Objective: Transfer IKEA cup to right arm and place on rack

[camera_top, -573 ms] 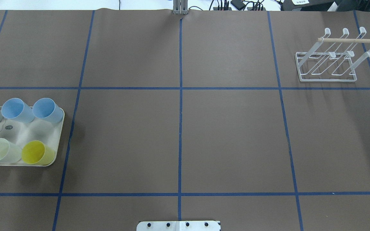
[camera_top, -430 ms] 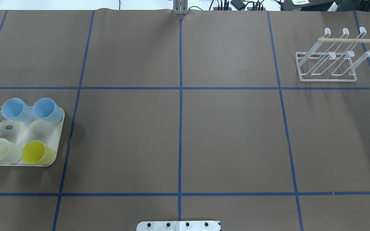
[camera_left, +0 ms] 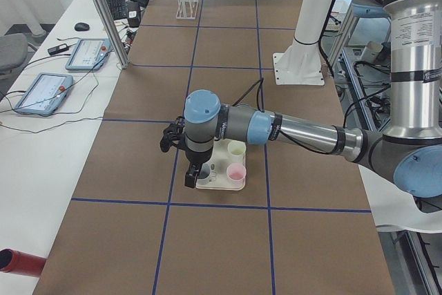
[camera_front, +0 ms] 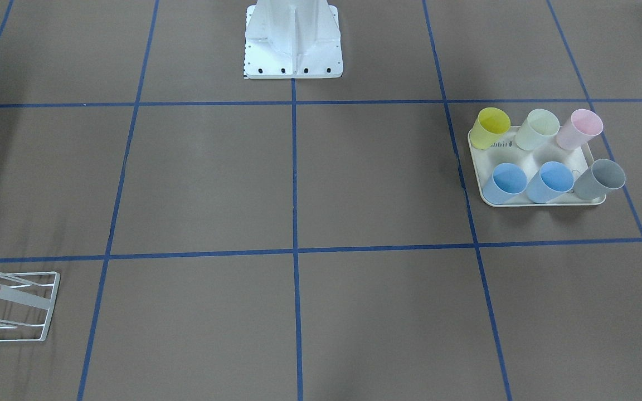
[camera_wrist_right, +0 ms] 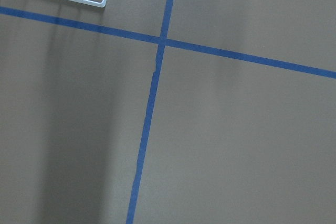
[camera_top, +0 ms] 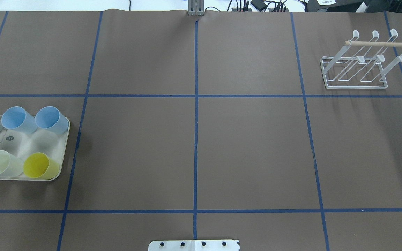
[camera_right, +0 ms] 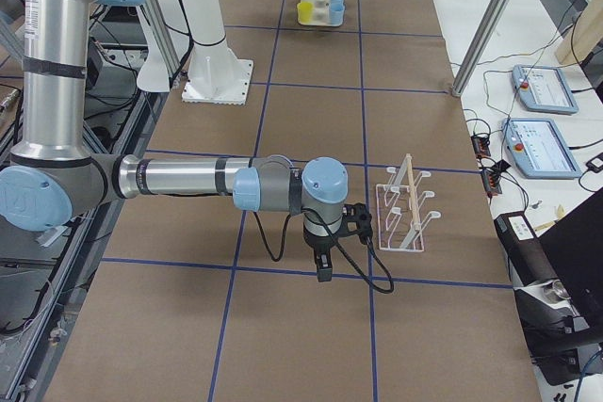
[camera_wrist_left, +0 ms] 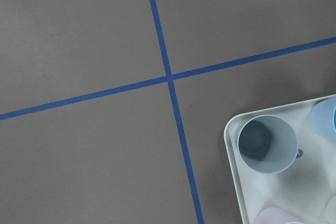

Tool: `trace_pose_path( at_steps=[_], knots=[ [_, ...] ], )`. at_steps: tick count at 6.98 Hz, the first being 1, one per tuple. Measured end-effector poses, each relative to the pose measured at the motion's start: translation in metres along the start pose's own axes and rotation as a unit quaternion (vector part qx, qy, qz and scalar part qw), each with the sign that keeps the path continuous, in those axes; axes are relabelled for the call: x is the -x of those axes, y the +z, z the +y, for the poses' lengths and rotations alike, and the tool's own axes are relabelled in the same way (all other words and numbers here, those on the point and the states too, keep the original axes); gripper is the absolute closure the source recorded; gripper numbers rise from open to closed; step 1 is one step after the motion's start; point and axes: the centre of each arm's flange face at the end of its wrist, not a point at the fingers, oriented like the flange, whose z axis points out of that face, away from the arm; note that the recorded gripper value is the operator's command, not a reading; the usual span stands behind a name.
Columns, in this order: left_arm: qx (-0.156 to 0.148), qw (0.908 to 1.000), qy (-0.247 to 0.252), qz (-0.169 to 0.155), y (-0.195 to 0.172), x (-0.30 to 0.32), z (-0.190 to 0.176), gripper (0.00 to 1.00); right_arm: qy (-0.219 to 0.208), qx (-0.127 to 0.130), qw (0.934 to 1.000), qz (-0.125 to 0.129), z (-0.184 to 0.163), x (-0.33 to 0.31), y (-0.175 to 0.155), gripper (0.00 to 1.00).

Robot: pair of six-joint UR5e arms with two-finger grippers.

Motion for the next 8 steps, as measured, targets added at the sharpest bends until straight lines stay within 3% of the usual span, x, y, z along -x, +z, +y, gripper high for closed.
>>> trace_pose_path(
  at_steps=[4, 7, 8],
  knots=[
    [-0.019, 0.9997, 0.017, 0.002, -0.009, -0.01, -0.007, 0.0, -0.024, -0.03, 0.9993, 0.003, -0.015, 0.021, -0.028, 0.0],
    [-0.08, 0.9943, 0.071, -0.004, -0.023, -0.021, -0.02, 0.0, -0.074, -0.111, 0.991, -0.011, -0.035, 0.053, -0.064, 0.0],
    [-0.113, 0.9884, 0.101, -0.008, -0.03, -0.027, -0.025, 0.0, -0.061, -0.131, 0.9891, -0.028, -0.042, 0.063, -0.073, 0.0]
  ],
)
